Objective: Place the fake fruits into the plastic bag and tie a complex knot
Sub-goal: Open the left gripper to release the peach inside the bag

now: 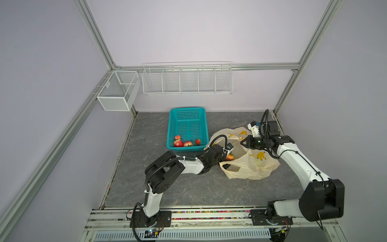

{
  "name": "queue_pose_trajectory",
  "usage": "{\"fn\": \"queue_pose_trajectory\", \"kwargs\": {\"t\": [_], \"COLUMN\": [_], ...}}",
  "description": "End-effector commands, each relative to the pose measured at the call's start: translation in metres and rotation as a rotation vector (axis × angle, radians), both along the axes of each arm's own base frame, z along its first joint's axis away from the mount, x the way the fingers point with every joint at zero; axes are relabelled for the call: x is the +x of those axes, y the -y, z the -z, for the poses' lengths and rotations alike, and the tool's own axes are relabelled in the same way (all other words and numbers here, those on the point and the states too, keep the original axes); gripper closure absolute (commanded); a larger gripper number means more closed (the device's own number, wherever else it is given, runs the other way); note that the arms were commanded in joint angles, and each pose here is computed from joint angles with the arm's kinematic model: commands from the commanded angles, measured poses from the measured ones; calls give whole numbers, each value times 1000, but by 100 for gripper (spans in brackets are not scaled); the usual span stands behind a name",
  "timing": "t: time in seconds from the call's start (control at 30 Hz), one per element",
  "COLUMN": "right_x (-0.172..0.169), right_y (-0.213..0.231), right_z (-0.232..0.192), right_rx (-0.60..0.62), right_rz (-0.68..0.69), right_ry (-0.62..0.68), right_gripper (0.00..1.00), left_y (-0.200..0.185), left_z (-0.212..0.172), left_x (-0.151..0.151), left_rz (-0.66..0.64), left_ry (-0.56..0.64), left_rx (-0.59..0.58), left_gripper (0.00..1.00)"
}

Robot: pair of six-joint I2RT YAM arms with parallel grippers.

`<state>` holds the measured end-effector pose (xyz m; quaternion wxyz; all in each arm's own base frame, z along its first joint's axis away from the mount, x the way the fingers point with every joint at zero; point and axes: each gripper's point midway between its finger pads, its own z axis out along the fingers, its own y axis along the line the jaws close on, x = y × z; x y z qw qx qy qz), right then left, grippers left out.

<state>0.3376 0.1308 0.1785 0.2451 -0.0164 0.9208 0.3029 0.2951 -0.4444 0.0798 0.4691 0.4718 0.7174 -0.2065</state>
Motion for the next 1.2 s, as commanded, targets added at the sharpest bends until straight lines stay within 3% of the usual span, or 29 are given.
{"fn": "queue_pose_trajectory", "kwargs": {"t": [0.0, 0.27, 0.37, 0.5, 0.63, 0.87, 1.17], "right_x": [3, 2, 3, 4, 5, 7, 8], "right_y": [0, -2, -3, -5, -5, -4, -1], "right_z": [-4, -7, -6, -5, -4, -3, -4], "right_rx": [-4, 5, 14, 20, 18, 11, 10], "right_rz": [-11, -19, -23, -27, -30, -27, -14], "right_ry": [12, 22, 19, 17, 16, 16, 13], "right_gripper": [93, 93, 93, 93, 93, 93, 93], "left_y": [2, -17, -9, -6, 2, 19, 5], "left_z": [-49, -81, -76, -73, -55, -33, 24], "left_x": [5, 2, -1, 16, 35, 25, -10], "left_rz": [77, 171, 214, 148, 87, 140, 198], "left_ry": [195, 271, 261, 272, 199, 143, 181], "left_rx": [-84, -276, -271, -266, -176, -74, 344], "left_gripper": [5, 7, 5, 5, 13, 19, 17]}}
